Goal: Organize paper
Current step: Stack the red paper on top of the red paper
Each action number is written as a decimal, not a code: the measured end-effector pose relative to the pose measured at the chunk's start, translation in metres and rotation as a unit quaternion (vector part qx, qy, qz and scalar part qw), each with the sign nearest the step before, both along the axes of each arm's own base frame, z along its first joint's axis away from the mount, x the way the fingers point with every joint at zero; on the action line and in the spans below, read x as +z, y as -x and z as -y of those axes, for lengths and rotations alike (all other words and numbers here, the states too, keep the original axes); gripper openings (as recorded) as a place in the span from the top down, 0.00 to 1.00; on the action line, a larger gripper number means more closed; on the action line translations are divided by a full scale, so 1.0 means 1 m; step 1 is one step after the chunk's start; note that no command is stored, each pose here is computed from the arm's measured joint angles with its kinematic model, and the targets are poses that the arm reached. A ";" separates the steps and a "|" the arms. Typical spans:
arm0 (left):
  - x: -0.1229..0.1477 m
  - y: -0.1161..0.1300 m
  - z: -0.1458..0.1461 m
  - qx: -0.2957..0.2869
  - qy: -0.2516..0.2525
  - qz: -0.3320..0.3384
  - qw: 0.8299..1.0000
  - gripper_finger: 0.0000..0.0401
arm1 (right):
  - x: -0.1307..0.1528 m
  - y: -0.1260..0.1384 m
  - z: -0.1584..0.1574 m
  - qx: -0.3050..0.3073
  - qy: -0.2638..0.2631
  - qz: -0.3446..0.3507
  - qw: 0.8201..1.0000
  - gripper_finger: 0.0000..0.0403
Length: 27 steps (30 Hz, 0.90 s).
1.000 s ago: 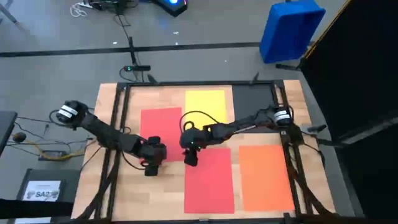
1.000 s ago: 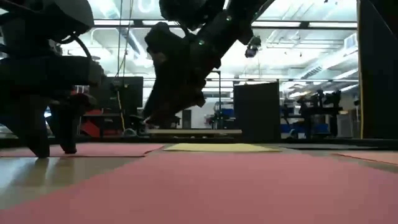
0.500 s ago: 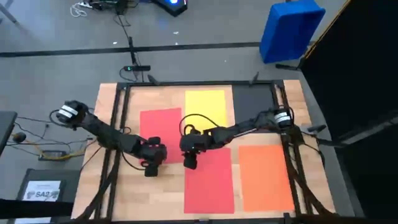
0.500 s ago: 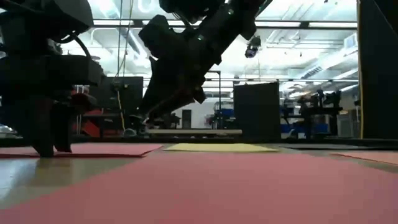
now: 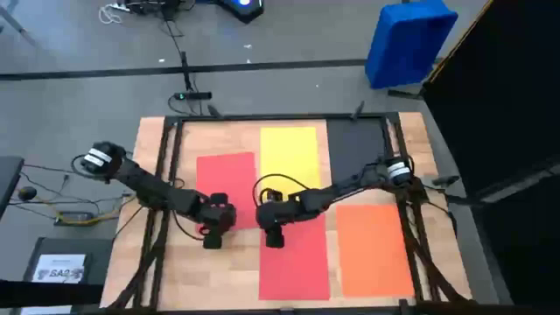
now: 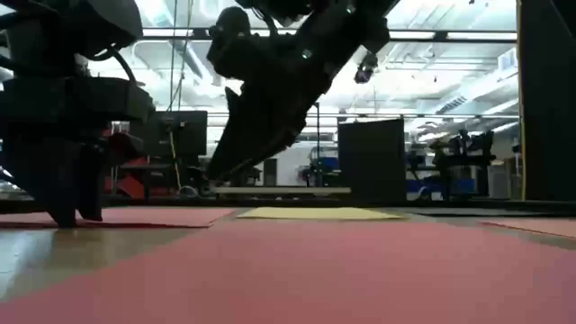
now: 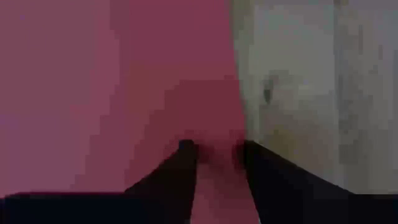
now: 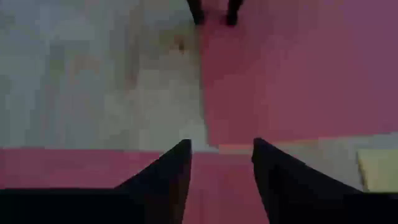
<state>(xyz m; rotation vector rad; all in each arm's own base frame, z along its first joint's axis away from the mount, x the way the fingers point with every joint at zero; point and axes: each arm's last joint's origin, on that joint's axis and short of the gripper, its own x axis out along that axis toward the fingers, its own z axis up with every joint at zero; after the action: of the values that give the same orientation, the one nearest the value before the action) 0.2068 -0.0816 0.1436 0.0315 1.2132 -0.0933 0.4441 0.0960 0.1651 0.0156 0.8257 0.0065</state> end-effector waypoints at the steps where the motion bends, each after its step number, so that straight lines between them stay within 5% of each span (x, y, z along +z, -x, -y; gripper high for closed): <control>1: 0.000 0.000 0.000 -0.002 -0.003 -0.004 1.000 0.72 | -0.001 0.001 0.000 -0.001 -0.002 -0.001 1.000 0.63; 9: 0.003 0.001 -0.001 -0.001 -0.015 -0.016 1.000 0.72 | -0.004 0.001 0.002 -0.019 0.008 0.007 1.000 0.63; 20: 0.037 0.025 -0.015 0.071 -0.049 0.040 0.995 0.81 | -0.003 -0.004 0.020 -0.080 -0.077 0.014 0.994 0.63; 27: 0.033 0.061 -0.033 0.142 0.007 0.119 0.983 0.92 | 0.000 -0.004 0.007 0.002 0.048 0.036 0.998 0.62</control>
<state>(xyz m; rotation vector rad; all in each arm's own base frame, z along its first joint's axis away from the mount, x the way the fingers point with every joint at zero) 0.1459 -0.0485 0.1767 -0.1386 0.9681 0.1487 0.4477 0.0894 0.1647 -0.0760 0.7535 -0.0287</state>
